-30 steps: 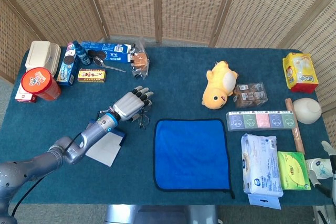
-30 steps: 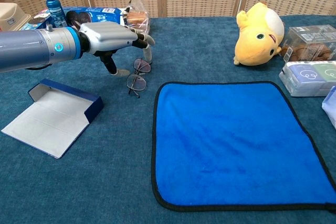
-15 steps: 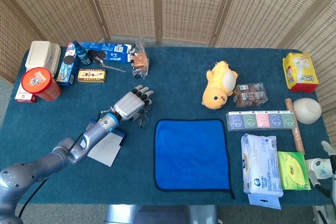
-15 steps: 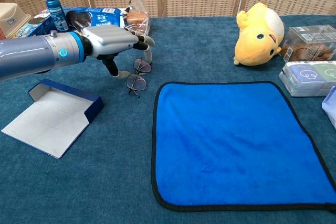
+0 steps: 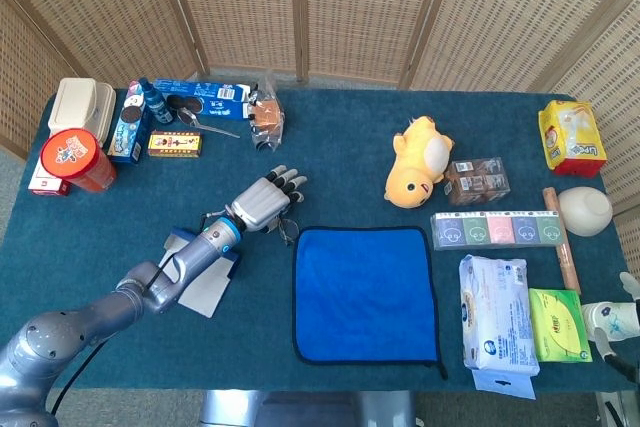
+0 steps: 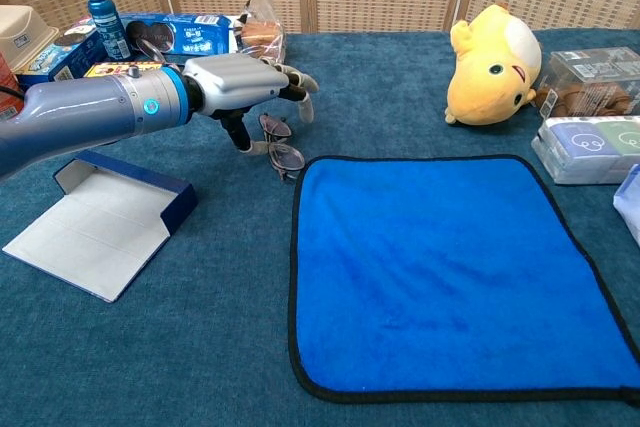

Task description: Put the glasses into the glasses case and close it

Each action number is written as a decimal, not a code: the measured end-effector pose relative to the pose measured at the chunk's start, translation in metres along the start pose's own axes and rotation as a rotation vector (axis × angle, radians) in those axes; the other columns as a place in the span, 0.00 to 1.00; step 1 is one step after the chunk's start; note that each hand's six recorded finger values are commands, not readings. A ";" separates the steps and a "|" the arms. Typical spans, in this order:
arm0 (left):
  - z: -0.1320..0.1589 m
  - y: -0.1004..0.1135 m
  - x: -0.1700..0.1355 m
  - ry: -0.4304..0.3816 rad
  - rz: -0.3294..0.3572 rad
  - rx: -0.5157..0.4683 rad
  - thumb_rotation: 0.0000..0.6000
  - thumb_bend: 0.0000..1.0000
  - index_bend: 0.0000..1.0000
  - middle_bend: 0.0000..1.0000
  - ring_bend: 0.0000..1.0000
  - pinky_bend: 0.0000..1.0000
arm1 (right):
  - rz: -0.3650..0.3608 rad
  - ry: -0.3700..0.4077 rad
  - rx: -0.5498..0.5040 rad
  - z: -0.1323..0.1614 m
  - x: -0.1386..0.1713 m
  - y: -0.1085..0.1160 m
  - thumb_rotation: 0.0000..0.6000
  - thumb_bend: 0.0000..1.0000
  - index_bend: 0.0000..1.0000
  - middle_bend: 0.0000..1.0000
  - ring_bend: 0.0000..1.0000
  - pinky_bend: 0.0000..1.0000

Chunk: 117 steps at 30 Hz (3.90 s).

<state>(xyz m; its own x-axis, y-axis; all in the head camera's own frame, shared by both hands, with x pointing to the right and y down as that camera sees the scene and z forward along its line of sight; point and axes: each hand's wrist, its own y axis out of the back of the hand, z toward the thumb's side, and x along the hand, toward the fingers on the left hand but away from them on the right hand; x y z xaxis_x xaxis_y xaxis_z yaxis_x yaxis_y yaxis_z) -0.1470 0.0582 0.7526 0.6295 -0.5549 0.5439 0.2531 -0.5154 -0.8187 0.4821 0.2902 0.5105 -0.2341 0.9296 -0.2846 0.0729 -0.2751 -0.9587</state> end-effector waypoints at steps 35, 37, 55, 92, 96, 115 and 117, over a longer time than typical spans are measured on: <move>-0.005 0.010 -0.007 0.010 0.002 -0.034 1.00 0.41 0.71 0.23 0.01 0.07 | -0.022 0.007 -0.024 0.000 0.003 0.006 1.00 0.27 0.14 0.26 0.32 0.38; -0.007 0.013 -0.010 0.013 0.008 -0.043 1.00 0.41 0.71 0.22 0.01 0.07 | -0.025 0.010 -0.024 0.001 0.002 0.007 1.00 0.27 0.14 0.26 0.32 0.38; -0.031 0.045 -0.100 0.080 0.055 -0.179 1.00 0.40 0.71 0.19 0.00 0.06 | 0.007 0.091 -0.036 0.025 -0.019 -0.007 1.00 0.27 0.14 0.26 0.31 0.38; -0.032 -0.022 -0.214 0.200 -0.077 -0.219 1.00 0.40 0.70 0.18 0.00 0.04 | 0.018 0.123 -0.044 0.035 -0.022 -0.010 1.00 0.27 0.14 0.26 0.31 0.38; -0.033 -0.027 -0.210 0.202 -0.081 -0.222 1.00 0.40 0.69 0.18 0.00 0.04 | 0.015 0.120 -0.046 0.034 -0.021 -0.009 1.00 0.27 0.14 0.26 0.31 0.38; -0.040 -0.037 -0.190 0.211 -0.057 -0.173 1.00 0.39 0.56 0.15 0.00 0.04 | 0.010 0.107 -0.052 0.029 -0.018 -0.007 1.00 0.27 0.14 0.26 0.31 0.38; -0.039 -0.038 -0.190 0.207 -0.058 -0.167 1.00 0.38 0.48 0.15 0.00 0.04 | 0.011 0.107 -0.052 0.029 -0.018 -0.007 1.00 0.27 0.14 0.26 0.31 0.38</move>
<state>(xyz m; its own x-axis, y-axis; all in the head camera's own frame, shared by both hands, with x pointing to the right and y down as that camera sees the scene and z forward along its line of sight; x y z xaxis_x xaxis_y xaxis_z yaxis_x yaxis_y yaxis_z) -0.3051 0.1579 0.6878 0.4496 -0.6340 0.6292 0.1485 -0.6416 -0.7526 0.4573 0.2685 0.5217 -0.1285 0.9484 -0.2900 0.1258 -0.2745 -0.9533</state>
